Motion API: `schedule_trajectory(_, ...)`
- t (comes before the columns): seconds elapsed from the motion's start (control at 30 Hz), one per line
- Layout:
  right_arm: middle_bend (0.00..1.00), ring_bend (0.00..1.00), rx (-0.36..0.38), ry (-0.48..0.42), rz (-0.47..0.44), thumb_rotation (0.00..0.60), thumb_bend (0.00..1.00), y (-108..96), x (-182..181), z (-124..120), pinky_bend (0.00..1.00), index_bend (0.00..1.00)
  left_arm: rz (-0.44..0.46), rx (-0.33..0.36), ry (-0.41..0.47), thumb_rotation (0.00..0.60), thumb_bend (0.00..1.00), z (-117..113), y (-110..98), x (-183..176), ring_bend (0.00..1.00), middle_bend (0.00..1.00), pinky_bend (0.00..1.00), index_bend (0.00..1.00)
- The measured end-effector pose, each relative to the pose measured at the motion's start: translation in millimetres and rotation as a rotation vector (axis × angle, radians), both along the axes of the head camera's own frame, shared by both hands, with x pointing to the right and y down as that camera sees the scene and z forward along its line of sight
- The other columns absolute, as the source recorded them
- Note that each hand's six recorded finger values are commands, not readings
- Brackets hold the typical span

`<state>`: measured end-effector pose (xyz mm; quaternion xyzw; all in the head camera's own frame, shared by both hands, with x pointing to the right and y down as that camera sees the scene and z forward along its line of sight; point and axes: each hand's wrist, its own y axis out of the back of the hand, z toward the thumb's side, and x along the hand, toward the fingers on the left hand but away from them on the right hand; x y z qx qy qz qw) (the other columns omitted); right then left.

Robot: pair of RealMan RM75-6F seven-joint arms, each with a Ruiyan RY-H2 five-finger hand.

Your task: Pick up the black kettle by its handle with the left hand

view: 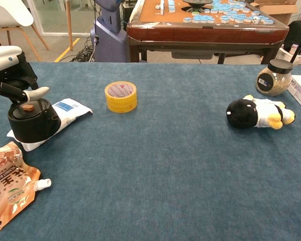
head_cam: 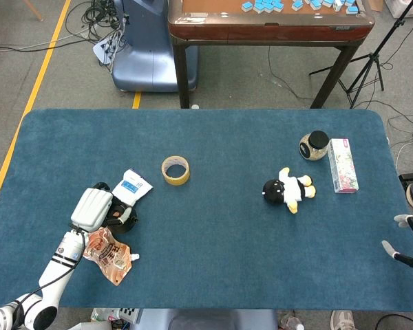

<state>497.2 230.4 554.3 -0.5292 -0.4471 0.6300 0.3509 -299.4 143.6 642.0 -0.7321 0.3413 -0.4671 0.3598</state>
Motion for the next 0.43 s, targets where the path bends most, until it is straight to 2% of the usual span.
schedule_trajectory(0.1,0.44,0.33,0.001,0.000,0.000,0.600,0.17,0.2,-0.1,-0.6,0.36,0.38,0.002,-0.002,-0.002,0.425,0.37,0.0,0.7,-0.4,0.99,1.00,0.40,1.00)
schedule_trajectory(0.43,0.44,0.33,0.002,0.001,0.000,0.600,0.17,0.4,-1.1,-1.6,0.36,0.38,0.000,-0.004,-0.005,0.425,0.37,0.8,2.4,-2.1,0.99,1.00,0.42,1.00)
